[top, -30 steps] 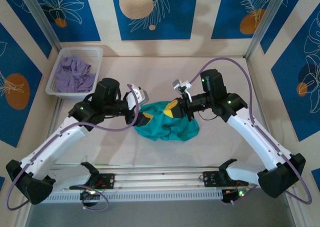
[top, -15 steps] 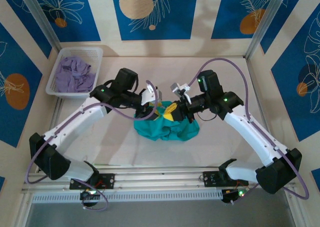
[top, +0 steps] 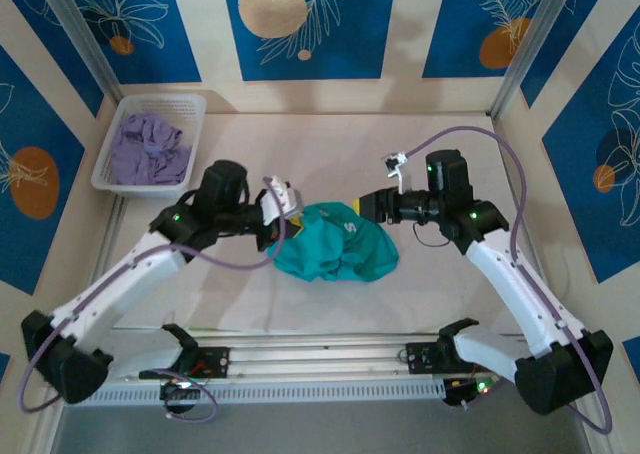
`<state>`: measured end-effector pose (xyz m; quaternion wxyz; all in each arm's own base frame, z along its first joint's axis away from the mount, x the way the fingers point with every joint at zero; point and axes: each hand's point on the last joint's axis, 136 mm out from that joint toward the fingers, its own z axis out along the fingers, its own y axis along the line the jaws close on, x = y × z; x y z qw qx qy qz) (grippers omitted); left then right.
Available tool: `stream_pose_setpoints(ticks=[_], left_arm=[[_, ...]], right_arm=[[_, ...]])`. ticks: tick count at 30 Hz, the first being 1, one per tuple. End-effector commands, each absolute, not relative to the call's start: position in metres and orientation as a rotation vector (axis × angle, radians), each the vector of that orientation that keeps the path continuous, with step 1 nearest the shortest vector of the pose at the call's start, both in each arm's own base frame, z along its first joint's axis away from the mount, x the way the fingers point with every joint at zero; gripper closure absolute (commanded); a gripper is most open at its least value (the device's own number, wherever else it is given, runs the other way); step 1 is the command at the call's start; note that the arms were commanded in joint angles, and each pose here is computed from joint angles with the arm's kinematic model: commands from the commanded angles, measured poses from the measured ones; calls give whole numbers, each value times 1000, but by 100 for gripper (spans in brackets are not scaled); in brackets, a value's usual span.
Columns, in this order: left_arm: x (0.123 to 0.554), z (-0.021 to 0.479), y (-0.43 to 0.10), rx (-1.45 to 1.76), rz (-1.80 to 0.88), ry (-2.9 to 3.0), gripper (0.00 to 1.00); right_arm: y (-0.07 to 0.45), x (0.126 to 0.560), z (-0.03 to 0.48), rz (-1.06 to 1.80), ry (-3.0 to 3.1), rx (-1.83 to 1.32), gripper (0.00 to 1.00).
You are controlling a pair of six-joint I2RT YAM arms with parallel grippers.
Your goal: Fold the inside-out t-shirt
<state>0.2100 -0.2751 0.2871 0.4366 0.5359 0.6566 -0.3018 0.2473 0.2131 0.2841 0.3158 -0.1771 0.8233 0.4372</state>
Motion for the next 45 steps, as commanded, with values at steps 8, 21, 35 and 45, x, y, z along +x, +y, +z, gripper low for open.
stream_pose_setpoints(ticks=[8, 21, 35, 45], left_arm=[[221, 315, -265, 1188, -666, 1527, 100], [215, 307, -267, 1211, -700, 1524, 100], [238, 291, -246, 1012, -588, 1675, 100], [255, 219, -221, 611, -640, 1816, 93]], right_arm=[[260, 217, 231, 1318, 2188, -602, 45], [281, 224, 230, 1607, 2110, -587, 49], [278, 224, 267, 1443, 1882, -769, 100], [275, 220, 266, 1057, 1719, -944, 100]])
